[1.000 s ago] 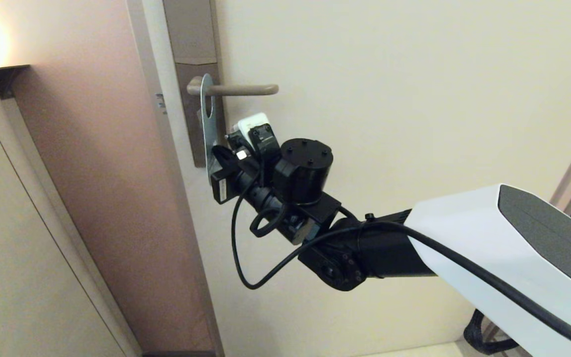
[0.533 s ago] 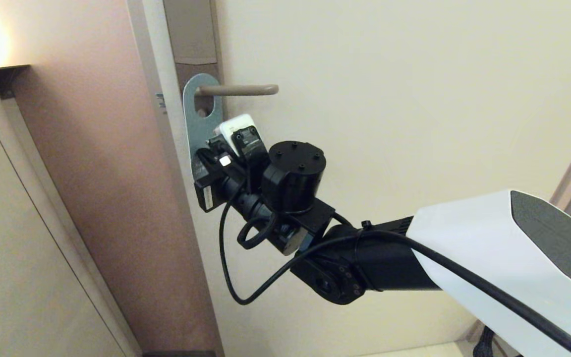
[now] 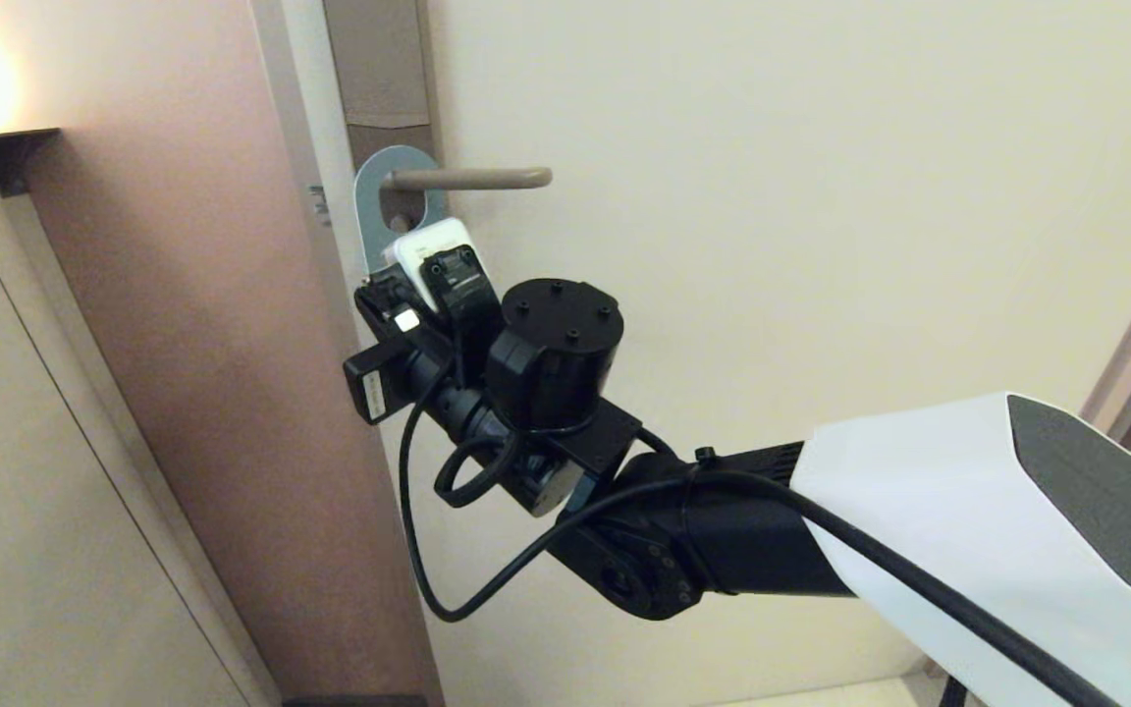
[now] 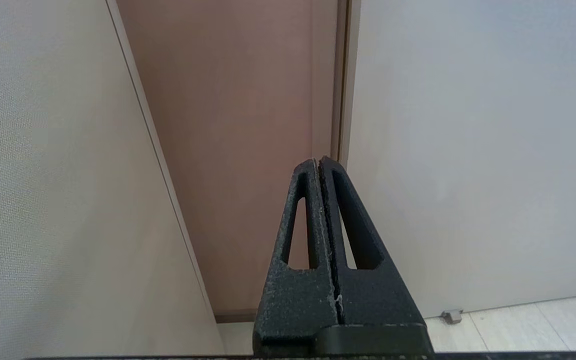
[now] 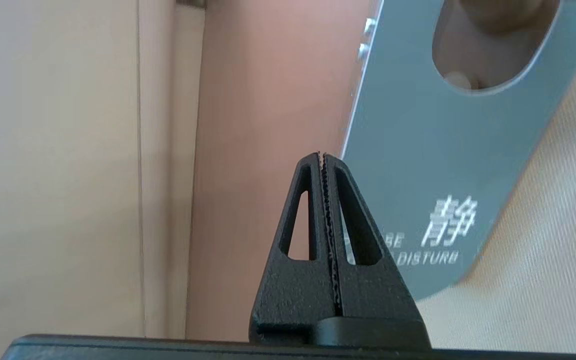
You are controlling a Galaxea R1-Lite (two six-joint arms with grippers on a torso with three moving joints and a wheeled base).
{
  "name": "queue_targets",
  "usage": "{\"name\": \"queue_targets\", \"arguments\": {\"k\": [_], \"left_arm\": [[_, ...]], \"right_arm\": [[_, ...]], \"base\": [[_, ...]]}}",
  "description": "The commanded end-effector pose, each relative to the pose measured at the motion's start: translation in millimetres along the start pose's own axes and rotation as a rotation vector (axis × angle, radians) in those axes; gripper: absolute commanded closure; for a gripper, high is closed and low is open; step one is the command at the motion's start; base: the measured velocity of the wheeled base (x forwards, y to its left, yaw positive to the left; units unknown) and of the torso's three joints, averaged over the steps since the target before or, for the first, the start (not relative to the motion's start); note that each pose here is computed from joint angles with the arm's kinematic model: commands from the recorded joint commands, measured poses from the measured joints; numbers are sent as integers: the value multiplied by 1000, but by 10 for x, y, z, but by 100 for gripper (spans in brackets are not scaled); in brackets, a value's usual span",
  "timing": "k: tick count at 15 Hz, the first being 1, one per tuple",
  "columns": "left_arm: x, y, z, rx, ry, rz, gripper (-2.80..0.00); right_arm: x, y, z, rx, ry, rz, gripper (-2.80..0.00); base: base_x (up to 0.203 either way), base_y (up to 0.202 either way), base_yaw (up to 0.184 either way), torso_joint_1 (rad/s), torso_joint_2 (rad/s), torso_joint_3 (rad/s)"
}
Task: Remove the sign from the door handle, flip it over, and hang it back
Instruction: Hang the sign back with the other side facing out
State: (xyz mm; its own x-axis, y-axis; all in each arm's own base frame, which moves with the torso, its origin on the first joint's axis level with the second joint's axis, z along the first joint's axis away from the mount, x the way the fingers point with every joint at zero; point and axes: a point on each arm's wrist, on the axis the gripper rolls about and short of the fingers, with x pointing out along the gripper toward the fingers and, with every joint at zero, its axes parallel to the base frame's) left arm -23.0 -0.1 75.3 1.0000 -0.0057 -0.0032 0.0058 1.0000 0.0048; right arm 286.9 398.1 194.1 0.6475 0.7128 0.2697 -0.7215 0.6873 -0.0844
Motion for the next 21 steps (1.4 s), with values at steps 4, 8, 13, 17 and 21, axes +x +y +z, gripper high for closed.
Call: {"name": "queue_targets", "arguments": {"k": [4,8,13,17,21], "left_arm": [[1,0,0,0,1,0,0],[1,0,0,0,1,0,0],[1,0,0,0,1,0,0],[1,0,0,0,1,1,0],[1,0,0,0,1,1,0]], "right_arm": [[80,-30,-203,-5,15,-72,0],[82,-29,-207,-5,15,-72,0],[157,-79,-120,3,-34,-87,0],[219,-150,-174,0,-50,-104,0],[269,-229,-311,-4,-44,-121,0]], "base": [[0,0,0,0,0,0],[0,0,0,0,0,0],[0,0,0,0,0,0],[0,0,0,0,0,0],[0,0,0,0,0,0]]}}
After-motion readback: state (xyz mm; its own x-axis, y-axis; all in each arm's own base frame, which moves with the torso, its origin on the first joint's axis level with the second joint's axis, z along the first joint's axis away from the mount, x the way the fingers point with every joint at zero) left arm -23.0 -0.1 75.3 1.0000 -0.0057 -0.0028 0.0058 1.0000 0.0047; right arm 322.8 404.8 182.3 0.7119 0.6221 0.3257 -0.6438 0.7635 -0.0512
